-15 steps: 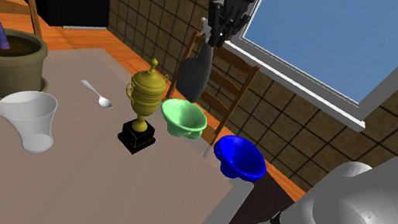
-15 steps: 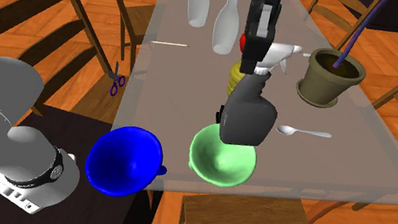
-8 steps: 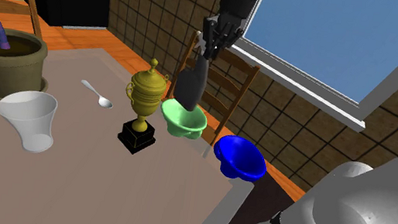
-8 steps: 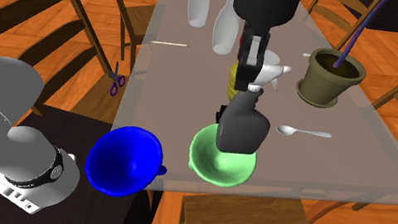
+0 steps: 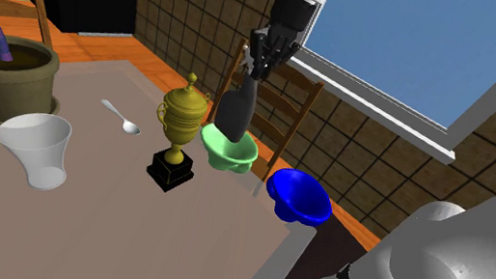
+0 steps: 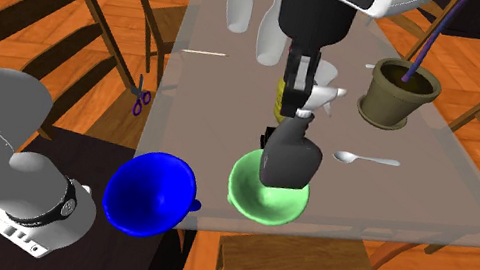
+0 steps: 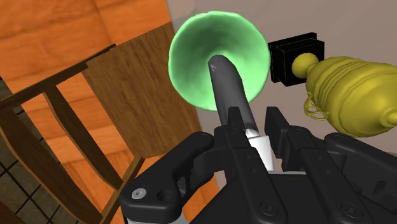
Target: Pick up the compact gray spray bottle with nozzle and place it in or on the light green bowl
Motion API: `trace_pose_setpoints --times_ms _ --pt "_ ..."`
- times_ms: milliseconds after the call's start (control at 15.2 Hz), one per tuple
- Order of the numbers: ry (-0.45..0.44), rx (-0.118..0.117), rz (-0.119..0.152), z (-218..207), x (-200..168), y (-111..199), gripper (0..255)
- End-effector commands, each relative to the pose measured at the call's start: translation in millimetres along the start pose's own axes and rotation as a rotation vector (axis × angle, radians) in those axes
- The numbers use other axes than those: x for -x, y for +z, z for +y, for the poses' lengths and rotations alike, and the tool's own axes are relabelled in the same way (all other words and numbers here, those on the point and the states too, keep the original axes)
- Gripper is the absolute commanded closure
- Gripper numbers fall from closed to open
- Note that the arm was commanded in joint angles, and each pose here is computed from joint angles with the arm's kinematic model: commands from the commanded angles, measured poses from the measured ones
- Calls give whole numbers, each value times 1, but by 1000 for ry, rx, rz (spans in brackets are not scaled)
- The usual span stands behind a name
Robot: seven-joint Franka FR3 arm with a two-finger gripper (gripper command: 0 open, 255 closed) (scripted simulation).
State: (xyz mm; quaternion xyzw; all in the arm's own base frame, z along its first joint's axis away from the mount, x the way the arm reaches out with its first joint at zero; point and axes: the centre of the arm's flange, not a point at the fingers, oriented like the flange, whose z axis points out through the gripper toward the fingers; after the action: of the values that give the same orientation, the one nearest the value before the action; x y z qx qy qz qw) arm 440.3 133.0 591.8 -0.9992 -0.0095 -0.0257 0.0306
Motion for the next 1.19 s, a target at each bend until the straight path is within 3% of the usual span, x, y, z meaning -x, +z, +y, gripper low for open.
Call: trace_pose_setpoints --times_ms 0,66,396,660,1122 --pt "0 0 0 0 0 0 255" --pt "0 0 0 0 0 0 0" --pt "0 0 0 0 0 0 0" --pt "0 0 0 0 0 -50 0" --pt "0 0 0 0 0 -50 0"
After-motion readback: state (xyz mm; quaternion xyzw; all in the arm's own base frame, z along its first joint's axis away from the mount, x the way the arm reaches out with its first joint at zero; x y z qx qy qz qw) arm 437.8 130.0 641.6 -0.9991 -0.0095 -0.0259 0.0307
